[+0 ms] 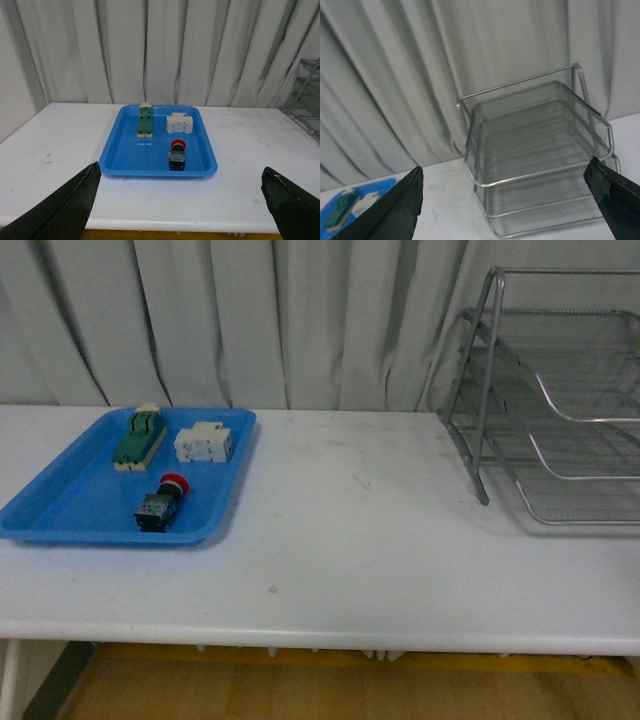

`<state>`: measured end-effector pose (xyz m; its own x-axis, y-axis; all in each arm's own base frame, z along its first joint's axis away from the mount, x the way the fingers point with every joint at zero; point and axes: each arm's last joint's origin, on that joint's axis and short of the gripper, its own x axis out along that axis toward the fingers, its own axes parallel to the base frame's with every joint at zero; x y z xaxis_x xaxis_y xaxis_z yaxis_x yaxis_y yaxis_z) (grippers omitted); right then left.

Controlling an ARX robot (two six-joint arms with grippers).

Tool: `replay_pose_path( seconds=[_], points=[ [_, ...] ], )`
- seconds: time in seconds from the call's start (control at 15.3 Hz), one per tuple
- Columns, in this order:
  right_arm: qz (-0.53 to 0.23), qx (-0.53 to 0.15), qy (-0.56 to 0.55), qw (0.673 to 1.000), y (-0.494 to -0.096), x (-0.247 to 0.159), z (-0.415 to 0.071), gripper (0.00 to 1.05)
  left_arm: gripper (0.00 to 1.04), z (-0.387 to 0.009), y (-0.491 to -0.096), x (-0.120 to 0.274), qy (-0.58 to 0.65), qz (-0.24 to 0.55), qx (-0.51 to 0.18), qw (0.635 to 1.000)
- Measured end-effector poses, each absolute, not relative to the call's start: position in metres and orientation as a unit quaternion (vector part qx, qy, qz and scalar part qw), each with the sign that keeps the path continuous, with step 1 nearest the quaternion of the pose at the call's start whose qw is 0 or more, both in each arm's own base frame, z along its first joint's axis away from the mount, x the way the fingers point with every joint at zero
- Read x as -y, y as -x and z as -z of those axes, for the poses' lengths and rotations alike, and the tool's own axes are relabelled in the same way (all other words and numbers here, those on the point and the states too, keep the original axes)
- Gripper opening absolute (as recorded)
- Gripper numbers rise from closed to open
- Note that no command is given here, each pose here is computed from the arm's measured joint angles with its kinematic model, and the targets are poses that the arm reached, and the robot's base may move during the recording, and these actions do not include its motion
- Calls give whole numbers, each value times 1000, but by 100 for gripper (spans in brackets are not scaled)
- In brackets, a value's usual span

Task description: Place button on rack with both arms

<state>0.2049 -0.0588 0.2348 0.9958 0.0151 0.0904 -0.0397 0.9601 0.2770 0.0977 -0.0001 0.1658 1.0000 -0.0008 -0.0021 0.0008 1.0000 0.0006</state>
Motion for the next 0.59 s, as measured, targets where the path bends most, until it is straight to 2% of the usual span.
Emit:
replay_pose_path(
  seconds=[0.2,0.33,0.59],
  points=[
    [44,7,-192,980,-270,100,-227,98,98,-166,-98,0,0,0,-1,1000],
    [85,-33,-261,961,-315,137,-207,98,98,-166,-98,0,0,0,-1,1000],
    [93,-29,-383,919,-336,168,-167,98,98,-166,-98,0,0,0,-1,1000]
  ],
)
